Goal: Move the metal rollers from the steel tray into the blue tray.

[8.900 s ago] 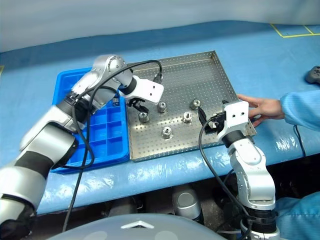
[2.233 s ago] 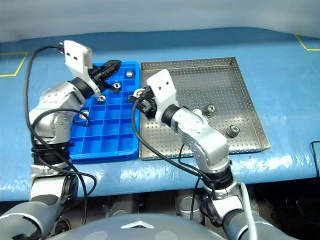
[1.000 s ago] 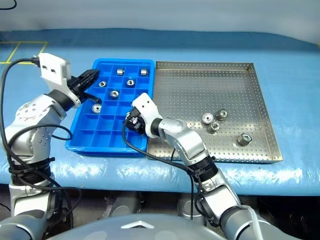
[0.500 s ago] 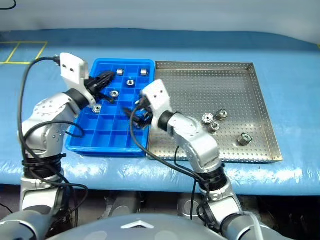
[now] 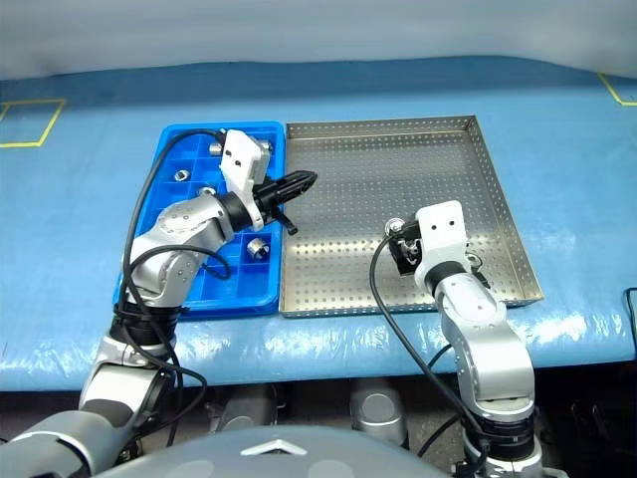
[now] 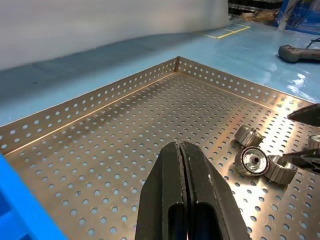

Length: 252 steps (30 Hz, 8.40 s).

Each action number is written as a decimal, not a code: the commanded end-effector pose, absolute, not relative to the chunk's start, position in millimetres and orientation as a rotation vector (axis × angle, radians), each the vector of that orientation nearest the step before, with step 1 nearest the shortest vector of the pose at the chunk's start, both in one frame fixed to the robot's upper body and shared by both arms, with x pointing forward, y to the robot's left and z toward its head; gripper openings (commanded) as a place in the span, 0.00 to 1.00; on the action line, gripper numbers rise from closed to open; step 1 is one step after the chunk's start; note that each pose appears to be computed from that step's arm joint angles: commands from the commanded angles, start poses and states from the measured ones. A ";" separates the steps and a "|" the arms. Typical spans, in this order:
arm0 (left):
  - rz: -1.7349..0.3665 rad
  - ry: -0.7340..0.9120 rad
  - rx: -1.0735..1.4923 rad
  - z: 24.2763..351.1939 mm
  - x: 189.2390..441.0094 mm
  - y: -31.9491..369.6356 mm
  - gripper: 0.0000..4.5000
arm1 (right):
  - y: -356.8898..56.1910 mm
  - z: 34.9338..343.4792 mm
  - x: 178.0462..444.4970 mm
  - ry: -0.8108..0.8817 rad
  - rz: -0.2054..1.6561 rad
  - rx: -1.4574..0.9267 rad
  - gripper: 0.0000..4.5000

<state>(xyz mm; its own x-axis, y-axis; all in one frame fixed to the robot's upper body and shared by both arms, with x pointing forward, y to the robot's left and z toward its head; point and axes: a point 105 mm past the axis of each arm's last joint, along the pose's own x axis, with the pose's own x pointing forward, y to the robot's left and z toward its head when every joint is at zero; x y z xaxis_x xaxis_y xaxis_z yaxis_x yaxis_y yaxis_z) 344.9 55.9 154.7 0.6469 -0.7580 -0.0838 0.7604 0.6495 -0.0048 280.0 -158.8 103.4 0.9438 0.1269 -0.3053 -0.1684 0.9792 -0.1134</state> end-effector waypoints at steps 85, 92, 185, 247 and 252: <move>-1.373 -0.086 -0.147 202.1 284.5 65.3 0.61 | -70.5 201.9 189.9 -0.155 1.180 0.207 0.38; -1.447 -0.083 -0.299 218.8 272.3 69.7 0.61 | -71.6 193.8 191.5 -0.096 1.190 0.212 0.38; -0.660 0.365 0.275 162.7 268.7 195.5 0.41 | -87.0 193.3 255.2 -0.137 0.739 -0.094 0.38; -0.463 0.023 -0.002 210.9 291.6 234.2 1.00 | 83.6 153.3 275.9 0.148 1.304 -0.024 0.38; -0.459 0.024 0.004 209.4 291.9 233.1 1.00 | 88.5 140.2 264.9 0.201 1.339 -0.021 0.38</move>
<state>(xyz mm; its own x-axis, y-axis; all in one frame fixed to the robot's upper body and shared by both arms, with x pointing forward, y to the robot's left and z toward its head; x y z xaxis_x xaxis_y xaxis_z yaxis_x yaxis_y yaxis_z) 292.7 229.1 198.0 0.8851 -0.4604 -0.0684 0.4592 0.8877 -0.0341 273.3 83.8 133.8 0.2430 0.9515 -0.1888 -0.9579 0.2660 0.1081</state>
